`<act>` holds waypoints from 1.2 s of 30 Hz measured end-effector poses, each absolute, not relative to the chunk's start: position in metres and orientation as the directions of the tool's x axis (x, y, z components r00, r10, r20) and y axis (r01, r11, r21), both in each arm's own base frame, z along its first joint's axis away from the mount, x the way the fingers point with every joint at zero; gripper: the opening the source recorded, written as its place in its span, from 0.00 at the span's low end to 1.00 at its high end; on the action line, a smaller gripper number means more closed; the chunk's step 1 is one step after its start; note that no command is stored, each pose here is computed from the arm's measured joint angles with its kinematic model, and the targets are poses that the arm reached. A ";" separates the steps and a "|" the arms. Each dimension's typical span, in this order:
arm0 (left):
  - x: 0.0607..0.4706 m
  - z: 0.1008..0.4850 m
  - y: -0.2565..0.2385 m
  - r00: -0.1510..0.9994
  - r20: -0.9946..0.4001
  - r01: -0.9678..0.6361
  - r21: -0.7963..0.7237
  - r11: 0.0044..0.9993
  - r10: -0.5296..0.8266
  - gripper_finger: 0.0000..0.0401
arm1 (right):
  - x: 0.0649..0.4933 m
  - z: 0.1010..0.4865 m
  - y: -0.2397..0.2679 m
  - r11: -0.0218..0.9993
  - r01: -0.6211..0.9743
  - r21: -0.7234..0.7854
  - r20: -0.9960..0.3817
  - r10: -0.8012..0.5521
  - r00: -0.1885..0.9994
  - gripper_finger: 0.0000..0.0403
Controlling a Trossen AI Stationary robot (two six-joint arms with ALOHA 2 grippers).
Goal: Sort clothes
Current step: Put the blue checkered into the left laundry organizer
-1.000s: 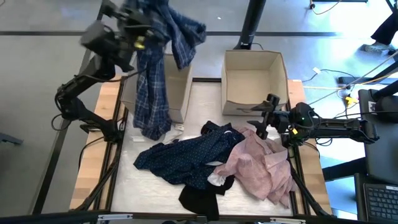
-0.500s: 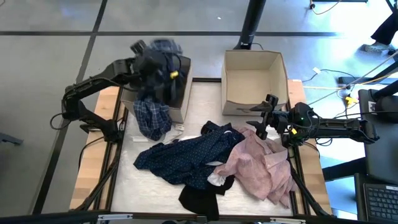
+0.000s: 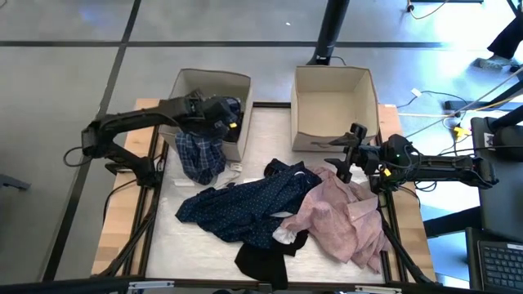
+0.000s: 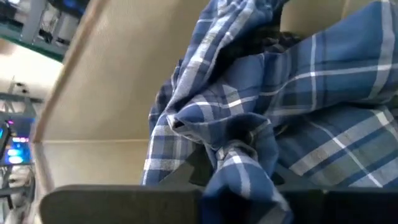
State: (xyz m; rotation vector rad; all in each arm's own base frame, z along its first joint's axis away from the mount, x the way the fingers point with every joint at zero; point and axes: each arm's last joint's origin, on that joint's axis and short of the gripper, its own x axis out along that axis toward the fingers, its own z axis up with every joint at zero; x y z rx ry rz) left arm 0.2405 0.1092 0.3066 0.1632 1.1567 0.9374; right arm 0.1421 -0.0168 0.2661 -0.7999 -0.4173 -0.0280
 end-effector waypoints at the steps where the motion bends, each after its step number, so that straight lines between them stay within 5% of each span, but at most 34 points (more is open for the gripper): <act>1: 0.240 0.304 0.109 0.077 -0.710 -0.553 0.554 0.622 0.700 0.11 | 0.142 0.267 -0.017 0.700 0.184 -0.690 0.378 0.132 0.917 0.62; 17: 0.242 0.355 0.111 0.165 -0.658 -0.693 0.452 0.561 0.734 0.47 | 0.143 0.263 -0.016 0.710 0.131 -0.692 0.337 0.158 0.928 0.62; 24: 0.245 0.399 0.079 0.310 -0.638 -0.730 0.314 0.607 0.704 0.50 | 0.144 0.260 -0.016 0.714 0.109 -0.691 0.309 0.156 0.938 0.62; 30: 0.251 0.391 0.027 0.432 -0.771 -0.653 0.090 0.752 0.467 0.50 | 0.144 0.260 -0.016 0.715 0.110 -0.691 0.310 0.155 0.938 0.62; 36: 0.248 0.372 -0.023 0.414 -0.839 -0.667 -0.015 0.745 0.354 0.50 | 0.144 0.260 -0.016 0.715 0.111 -0.691 0.311 0.155 0.938 0.62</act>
